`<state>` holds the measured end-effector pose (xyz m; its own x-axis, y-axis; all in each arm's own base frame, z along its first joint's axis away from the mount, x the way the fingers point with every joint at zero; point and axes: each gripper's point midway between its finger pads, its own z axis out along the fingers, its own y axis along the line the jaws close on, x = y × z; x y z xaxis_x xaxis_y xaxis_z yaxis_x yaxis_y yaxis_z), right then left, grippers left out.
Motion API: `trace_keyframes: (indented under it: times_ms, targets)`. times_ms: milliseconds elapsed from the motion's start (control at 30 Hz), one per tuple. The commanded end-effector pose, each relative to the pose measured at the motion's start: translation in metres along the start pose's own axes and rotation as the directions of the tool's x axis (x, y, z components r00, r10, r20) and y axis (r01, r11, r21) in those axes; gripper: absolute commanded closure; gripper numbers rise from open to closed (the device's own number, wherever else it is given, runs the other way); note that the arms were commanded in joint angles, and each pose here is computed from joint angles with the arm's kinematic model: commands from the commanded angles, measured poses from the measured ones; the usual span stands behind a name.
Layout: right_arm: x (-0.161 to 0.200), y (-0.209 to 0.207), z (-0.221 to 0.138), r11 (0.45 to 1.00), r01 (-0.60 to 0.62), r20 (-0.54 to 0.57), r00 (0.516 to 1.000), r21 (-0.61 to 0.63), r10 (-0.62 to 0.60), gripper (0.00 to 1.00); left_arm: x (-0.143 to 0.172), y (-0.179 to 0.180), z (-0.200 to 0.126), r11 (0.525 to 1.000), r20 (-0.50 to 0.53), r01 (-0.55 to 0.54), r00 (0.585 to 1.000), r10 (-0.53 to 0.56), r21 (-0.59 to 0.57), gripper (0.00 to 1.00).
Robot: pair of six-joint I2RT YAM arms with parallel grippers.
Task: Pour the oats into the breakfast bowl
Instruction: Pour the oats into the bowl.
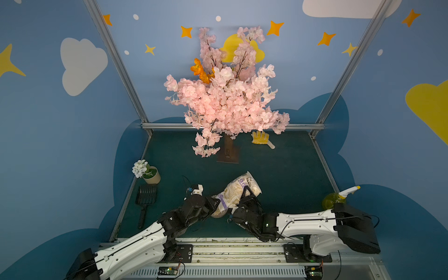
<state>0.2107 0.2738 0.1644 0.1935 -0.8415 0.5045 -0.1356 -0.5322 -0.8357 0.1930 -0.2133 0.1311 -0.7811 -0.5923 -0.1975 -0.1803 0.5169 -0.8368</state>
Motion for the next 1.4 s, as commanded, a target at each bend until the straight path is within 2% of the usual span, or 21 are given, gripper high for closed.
trace_keyframes:
  times_ms: [0, 1367]
  targets:
    - [0.020, -0.040, -0.009, 0.973, -0.211, -0.068, 0.974, 0.094, 0.217, 1.00, -0.001, 0.005, 0.001, 1.000, 0.010, -0.005, 1.000, 0.005, -0.003, 0.97]
    - [0.016, -0.057, -0.017, 0.975, -0.167, -0.057, 0.983, 0.145, 0.177, 1.00, -0.005, 0.023, 0.002, 1.000, 0.049, 0.008, 0.999, -0.006, -0.031, 0.97]
